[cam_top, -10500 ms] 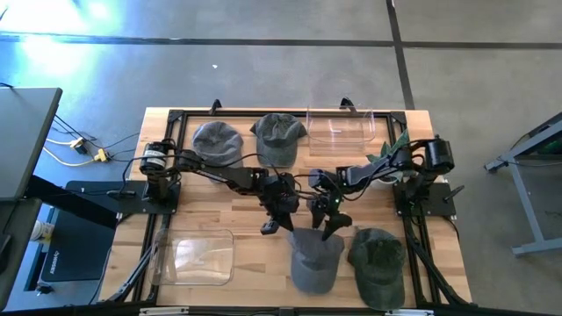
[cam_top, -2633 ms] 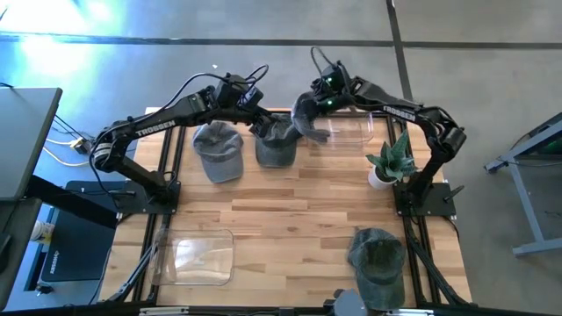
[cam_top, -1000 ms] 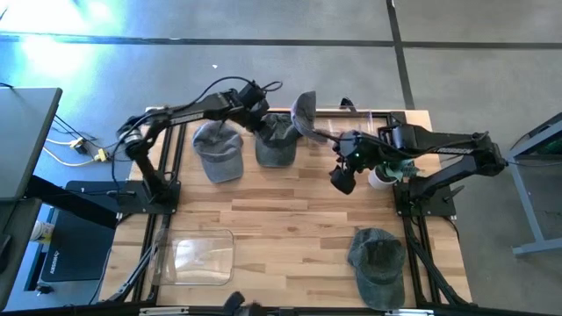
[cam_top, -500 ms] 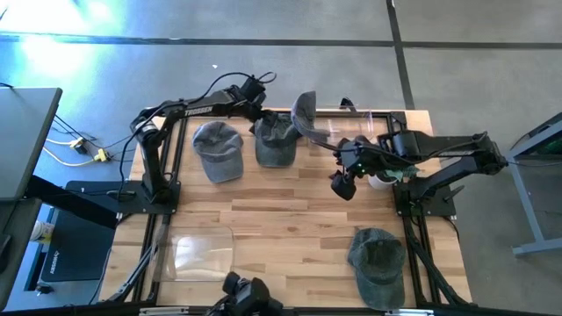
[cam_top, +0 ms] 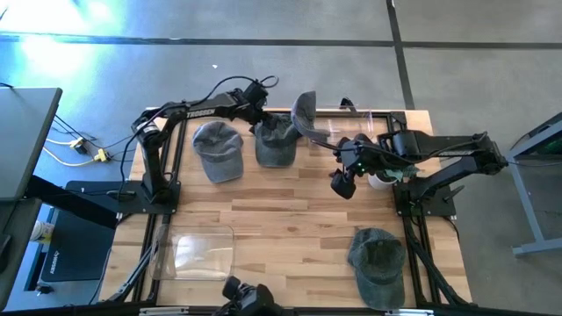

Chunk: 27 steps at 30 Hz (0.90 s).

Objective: Pick & Place hat
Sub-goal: Put the top black cap into the bottom transparent bin

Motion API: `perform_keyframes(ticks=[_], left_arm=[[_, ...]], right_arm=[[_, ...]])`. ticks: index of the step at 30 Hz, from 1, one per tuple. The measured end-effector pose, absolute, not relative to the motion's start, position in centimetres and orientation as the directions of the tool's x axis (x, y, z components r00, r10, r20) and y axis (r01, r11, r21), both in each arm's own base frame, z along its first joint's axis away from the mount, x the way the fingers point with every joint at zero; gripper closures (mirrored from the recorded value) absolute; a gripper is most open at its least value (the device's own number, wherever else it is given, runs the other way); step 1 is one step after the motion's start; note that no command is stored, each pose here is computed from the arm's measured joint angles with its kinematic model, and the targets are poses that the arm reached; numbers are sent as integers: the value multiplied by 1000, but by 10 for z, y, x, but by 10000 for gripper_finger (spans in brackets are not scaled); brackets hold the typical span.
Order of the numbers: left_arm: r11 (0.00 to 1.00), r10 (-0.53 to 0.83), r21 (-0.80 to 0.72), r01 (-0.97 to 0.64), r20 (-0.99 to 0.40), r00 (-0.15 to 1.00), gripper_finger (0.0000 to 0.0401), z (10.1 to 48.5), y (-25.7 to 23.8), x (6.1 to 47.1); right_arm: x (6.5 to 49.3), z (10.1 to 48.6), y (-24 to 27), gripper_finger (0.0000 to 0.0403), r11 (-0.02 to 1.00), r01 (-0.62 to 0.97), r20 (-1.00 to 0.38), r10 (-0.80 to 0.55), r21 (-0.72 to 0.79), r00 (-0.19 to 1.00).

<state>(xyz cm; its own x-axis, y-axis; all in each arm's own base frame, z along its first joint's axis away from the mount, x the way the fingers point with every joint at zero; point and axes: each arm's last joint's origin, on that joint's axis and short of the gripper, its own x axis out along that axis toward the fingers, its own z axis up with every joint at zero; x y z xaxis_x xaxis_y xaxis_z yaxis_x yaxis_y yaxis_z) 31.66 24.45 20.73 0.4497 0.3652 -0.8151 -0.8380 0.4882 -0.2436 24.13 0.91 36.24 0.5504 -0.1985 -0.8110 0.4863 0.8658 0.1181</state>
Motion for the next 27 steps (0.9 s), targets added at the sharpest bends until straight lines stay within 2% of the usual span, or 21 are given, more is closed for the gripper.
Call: perform_keyframes(ticks=[3, 9, 13, 16, 20, 27], left_arm=[[481, 336, -205, -852, -855, 396, 193, 197, 241, 315], [491, 296, -188, -851, -882, 366, 230, 182, 236, 321], [515, 263, -226, -827, -876, 403, 263, 181, 235, 326], [535, 180, -246, -808, -902, 394, 309, 171, 231, 324], [609, 132, -288, -739, -882, 452, 386, 177, 218, 335], [702, 65, -310, -641, -869, 491, 398, 201, 178, 346]], right_arm=[[242, 362, 9, 155, 866, 485, -810, -199, 117, 551], [243, 363, 9, 155, 863, 489, -803, -198, 129, 562], [243, 363, 9, 155, 859, 494, -803, -196, 136, 563], [243, 363, 9, 155, 858, 494, -801, -193, 142, 566], [243, 365, 10, 155, 856, 489, -791, -177, 170, 586], [232, 375, 13, 155, 865, 447, -766, -122, 230, 631]])
